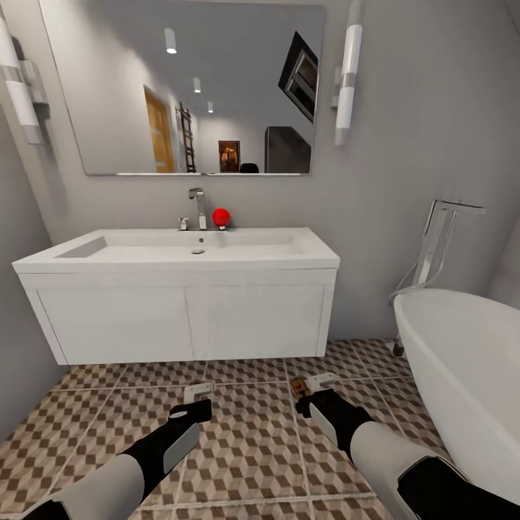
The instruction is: Take the four mousetraps from the cabinet in the bathroom and place them on the bathroom floor. Make sure all four end up on the same floor surface, and ensure that at least two of them are either under or directly next to the same bathroom sink.
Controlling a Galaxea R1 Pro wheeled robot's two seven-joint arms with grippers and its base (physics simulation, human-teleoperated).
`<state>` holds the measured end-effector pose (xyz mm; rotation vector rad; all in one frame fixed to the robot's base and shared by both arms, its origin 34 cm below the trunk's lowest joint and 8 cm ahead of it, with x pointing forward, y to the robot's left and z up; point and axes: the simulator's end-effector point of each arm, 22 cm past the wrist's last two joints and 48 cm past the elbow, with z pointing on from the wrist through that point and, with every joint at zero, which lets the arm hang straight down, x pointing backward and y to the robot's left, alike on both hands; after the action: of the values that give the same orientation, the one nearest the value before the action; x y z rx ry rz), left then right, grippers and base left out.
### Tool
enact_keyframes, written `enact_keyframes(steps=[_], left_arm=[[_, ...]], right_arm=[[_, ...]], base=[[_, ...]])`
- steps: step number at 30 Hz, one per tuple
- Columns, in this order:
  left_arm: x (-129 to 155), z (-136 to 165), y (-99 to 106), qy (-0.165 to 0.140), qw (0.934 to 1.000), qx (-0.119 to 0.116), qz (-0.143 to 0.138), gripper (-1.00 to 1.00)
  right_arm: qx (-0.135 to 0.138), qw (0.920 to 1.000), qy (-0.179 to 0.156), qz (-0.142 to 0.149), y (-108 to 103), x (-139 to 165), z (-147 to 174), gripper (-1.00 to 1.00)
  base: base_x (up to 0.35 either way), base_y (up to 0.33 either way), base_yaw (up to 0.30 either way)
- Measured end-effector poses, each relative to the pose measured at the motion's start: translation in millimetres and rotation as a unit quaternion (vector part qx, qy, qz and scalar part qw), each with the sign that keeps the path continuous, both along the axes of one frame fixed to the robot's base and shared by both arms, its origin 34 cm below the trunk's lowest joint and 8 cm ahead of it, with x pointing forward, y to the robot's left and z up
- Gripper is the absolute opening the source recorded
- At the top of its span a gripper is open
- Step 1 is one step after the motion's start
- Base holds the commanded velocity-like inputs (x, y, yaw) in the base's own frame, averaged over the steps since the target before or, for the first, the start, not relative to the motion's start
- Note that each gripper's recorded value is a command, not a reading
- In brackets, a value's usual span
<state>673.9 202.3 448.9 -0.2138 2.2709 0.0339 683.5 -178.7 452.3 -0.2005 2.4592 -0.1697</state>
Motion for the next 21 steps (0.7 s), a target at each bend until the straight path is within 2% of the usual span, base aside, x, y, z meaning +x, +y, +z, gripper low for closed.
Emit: enact_keyframes(steps=[5,21], left_arm=[[-0.1,0.0,-0.6,0.000,1.0000,-0.001,0.000,-1.00],[-9.4,-35.7,-2.0,0.000,1.0000,-0.002,-0.001,-1.00]], right_arm=[[0.001,1.0000,0.000,0.001,0.1,0.0,-0.1,-1.00],[0.002,1.0000,0.001,0.003,1.9,-9.4,-35.9,-1.00]], base=[[0.000,0.000,0.000],[0.000,0.000,0.000]])
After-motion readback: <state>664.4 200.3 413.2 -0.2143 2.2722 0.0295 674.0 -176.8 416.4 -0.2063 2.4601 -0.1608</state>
